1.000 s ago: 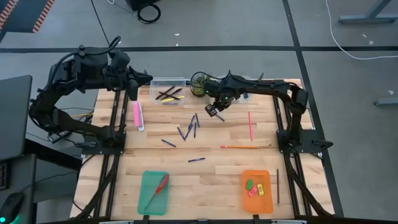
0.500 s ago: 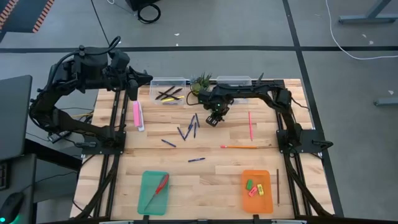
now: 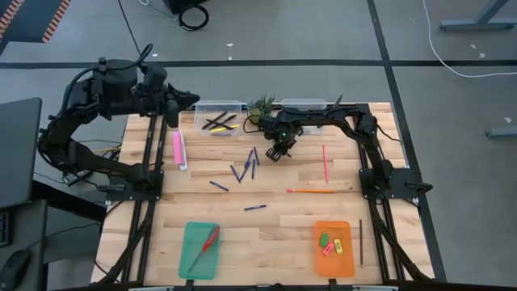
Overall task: Sort crayons/erasers/pens/pencils in bins
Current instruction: Put the blue crayon into the right transparent bin
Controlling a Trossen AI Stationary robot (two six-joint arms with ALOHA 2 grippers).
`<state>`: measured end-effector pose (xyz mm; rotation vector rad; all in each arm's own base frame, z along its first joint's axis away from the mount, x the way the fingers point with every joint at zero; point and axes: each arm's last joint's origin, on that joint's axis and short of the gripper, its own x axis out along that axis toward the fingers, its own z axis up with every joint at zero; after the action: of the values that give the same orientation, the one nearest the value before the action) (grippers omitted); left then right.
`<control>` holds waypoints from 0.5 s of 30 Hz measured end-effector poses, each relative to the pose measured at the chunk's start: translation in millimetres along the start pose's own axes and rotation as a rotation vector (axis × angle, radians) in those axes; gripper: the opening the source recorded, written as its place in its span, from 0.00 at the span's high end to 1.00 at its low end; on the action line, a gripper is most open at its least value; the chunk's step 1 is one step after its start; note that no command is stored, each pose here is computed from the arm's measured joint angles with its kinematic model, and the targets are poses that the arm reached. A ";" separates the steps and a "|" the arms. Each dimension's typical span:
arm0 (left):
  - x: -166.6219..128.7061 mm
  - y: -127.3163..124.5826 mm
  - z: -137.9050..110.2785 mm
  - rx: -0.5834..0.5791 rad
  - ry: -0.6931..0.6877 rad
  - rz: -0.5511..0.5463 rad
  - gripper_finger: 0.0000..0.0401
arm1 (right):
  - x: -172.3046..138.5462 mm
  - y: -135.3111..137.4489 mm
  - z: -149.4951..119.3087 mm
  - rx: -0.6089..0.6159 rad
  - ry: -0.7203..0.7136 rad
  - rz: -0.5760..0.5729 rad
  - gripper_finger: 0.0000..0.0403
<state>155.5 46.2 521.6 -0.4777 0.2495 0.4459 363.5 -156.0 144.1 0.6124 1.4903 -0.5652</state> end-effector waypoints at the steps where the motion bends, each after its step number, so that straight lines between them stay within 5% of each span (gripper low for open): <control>1: 0.0 -0.1 0.3 0.000 -0.003 -0.001 0.97 | 2.1 -1.3 -1.0 0.001 0.003 0.003 0.78; 15: 0.0 -0.7 4.8 -0.007 -0.046 -0.013 0.97 | -6.0 -0.4 -6.4 -0.025 -0.028 0.013 0.96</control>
<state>156.5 48.0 526.0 -0.4755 0.2001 0.4450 358.5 -152.1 150.1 0.5920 1.4645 -0.5423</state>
